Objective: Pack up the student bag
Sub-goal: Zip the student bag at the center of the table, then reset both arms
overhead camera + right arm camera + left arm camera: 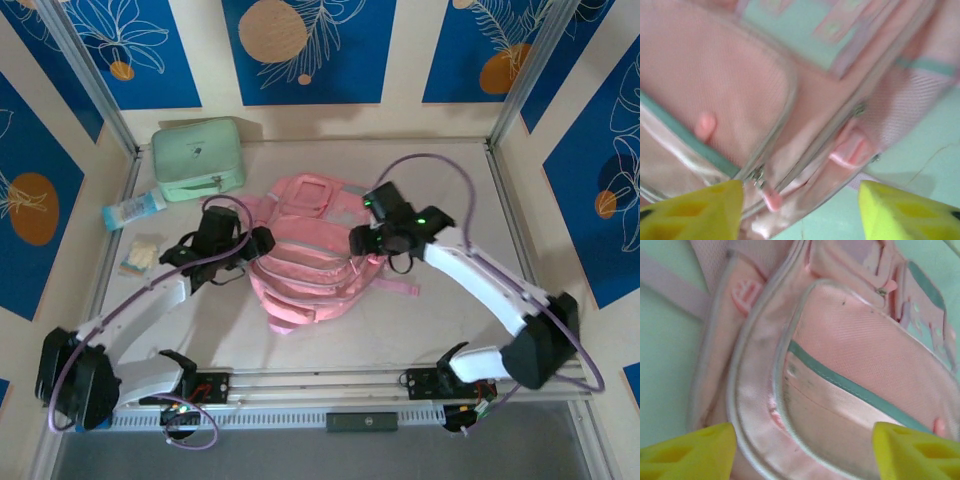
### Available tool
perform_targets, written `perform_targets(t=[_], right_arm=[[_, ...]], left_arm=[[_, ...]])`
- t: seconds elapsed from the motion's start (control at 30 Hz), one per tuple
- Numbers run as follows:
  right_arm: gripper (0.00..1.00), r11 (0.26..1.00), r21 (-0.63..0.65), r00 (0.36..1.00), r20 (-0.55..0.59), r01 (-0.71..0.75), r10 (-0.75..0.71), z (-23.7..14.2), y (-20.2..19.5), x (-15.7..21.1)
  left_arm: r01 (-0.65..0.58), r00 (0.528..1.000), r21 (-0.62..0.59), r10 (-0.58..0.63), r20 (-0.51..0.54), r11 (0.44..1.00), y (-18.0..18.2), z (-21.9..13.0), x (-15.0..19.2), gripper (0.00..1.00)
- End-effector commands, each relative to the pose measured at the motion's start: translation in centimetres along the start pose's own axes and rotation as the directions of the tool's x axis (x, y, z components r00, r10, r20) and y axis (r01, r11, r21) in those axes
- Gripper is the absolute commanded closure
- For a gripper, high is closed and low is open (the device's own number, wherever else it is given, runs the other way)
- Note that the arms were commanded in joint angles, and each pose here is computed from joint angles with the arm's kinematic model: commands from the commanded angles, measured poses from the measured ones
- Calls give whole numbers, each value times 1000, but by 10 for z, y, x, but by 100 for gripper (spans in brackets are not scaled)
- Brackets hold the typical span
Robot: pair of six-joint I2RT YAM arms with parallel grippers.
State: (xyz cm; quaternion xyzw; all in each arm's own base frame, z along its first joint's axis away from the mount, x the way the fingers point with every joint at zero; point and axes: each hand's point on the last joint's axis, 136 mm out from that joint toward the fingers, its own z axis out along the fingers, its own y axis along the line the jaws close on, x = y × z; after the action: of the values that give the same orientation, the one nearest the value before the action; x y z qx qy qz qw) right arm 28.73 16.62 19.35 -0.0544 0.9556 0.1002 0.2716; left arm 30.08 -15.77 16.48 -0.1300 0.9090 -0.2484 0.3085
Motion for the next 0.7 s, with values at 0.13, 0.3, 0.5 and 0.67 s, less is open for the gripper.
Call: perform_targets(t=[0.13,0.3,0.5,0.67], right_arm=[[14,880,317,873,449,-353,188,-17,-155,-29],[1,812,301,784,556,-500,277,19,-222,-14],[1,900,244,793,588,-360,158,69,-223,-17],[1,988,65,800,596,-139,73,84,-186,-37]], left_arm=[[-174,924,-518,321,208,838,101,-46,-72,1],[-199,830,-698,496,253,688,148,-27,-98,1],[-322,725,-618,607,327,718,154,18,-95,1],[-442,633,-500,654,414,744,131,36,-98,1]])
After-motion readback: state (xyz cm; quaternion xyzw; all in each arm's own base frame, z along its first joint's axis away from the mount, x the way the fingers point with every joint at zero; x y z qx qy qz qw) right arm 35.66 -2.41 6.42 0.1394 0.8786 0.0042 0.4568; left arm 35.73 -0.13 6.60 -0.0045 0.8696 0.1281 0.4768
